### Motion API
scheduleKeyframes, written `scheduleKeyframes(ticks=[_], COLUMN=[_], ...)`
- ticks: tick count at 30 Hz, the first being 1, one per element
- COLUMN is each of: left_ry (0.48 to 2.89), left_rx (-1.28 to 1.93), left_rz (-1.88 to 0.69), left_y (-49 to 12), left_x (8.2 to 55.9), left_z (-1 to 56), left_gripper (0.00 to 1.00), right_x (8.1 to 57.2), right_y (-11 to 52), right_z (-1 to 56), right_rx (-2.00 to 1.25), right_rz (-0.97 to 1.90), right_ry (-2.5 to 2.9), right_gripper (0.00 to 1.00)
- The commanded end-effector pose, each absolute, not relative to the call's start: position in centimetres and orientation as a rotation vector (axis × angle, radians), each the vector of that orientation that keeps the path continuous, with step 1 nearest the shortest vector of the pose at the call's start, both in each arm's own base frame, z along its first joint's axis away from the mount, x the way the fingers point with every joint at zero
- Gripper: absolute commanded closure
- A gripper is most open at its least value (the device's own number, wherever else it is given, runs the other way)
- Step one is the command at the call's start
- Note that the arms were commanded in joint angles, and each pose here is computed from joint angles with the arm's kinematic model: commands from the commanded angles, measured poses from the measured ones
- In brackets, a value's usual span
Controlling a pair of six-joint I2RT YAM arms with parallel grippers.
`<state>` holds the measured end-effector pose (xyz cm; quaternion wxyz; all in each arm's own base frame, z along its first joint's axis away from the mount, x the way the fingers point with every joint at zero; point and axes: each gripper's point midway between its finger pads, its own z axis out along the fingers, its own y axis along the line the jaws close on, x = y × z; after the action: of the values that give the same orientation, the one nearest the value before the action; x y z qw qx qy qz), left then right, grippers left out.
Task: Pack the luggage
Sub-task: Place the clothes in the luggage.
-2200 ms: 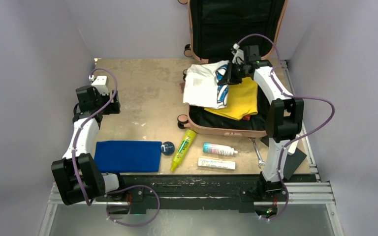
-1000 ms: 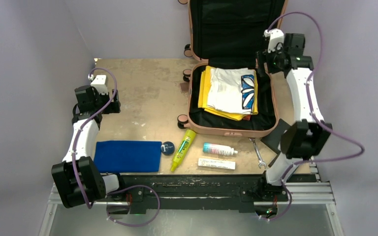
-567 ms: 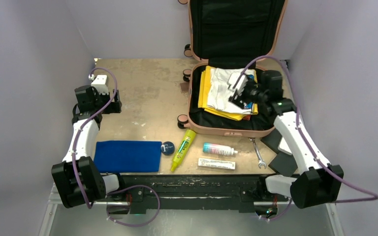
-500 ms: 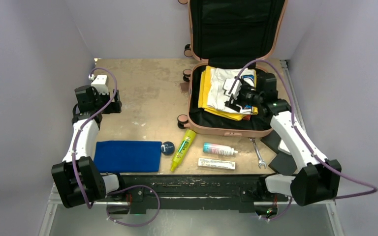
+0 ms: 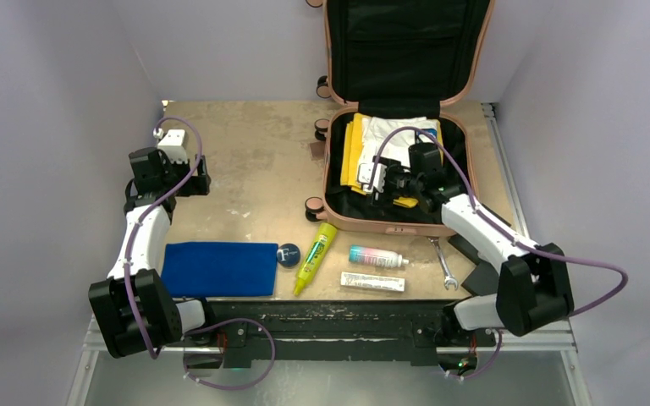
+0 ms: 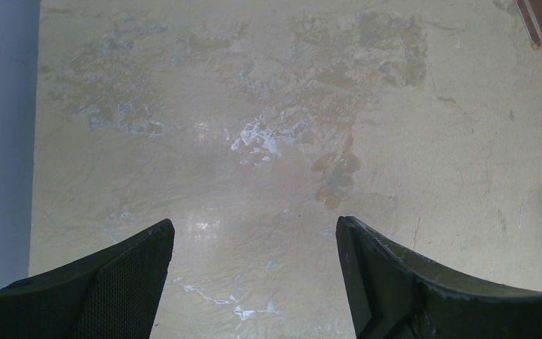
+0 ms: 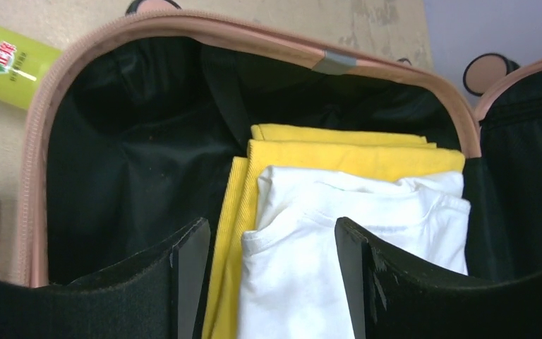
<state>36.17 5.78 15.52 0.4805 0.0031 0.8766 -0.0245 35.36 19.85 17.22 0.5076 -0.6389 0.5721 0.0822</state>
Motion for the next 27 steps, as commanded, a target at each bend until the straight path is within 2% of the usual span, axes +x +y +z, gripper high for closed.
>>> scheduleKeyframes(ticks=[1,12,21,27], left_ry=[2.096,2.105,2.107,2.112], left_rx=[0.017,0.01,0.006,0.002], left_rz=[-0.065,-0.061,-0.059,-0.057], left_y=[5.8,5.9,6.0,6.1], left_x=[36.4,36.5,36.5,36.5], left_z=[16.3,15.8,15.8,15.6], left_gripper=[0.16,0.16,0.16,0.16], right_x=[36.8,38.2,39.3,40.2], right_y=[19.9,19.8,20.0,20.3], right_z=[17.7,15.6,14.8,14.5], right_rx=[-1.515,-1.496,-1.457,-1.448], right_rz=[0.126,0.1,0.076,0.075], right_ry=[1.342,1.399,1.436,1.468], right_gripper=[0.32,0.39,0.41,0.59])
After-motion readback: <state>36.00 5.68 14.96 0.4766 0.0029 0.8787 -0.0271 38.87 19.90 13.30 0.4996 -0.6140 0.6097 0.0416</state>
